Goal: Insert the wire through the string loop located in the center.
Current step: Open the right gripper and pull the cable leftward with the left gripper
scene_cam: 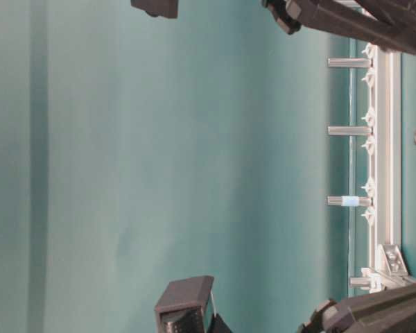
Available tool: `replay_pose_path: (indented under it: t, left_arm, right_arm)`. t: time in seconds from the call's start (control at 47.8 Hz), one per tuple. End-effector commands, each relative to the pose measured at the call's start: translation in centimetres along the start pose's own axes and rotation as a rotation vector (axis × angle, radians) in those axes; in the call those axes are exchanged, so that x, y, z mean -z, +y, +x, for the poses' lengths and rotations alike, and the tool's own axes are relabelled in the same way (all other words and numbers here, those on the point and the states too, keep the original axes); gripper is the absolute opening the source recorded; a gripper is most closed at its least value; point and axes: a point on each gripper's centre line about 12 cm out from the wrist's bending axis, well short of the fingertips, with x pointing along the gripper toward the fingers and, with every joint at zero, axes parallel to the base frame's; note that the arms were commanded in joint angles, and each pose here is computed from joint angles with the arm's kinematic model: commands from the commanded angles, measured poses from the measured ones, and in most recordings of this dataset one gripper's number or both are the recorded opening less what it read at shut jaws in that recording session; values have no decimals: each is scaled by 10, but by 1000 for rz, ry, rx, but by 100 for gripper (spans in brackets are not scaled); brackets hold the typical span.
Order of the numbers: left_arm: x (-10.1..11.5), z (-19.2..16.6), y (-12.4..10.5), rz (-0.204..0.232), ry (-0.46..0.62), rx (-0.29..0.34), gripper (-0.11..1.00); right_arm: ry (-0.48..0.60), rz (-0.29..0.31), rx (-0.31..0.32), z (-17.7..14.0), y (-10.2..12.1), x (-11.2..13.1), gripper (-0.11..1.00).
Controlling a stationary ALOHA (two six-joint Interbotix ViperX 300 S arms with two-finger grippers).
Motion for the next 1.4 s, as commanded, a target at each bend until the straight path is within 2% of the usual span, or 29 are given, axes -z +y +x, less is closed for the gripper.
replay_pose_path:
  t: [0.0, 0.775, 0.984, 1.194, 1.382]
  left_arm:
    - [-9, -6, -2, -1, -35, 5, 13]
    - [8, -7, -9, 11, 38, 19, 13]
    - [8, -32, -9, 12, 19, 25, 13]
    - [28, -63, -7, -24, 22, 27, 13]
    - [40, -72, -5, -73, 32, 25, 13]
  right_arm:
    - [-34, 0, 0, -4, 0, -9, 35]
    - [-34, 1, 1, -4, -1, -8, 35]
    - [-32, 0, 0, -4, 0, -8, 35]
    - [-32, 0, 0, -4, 0, -8, 35]
    - [-31, 0, 0, -4, 0, -7, 35]
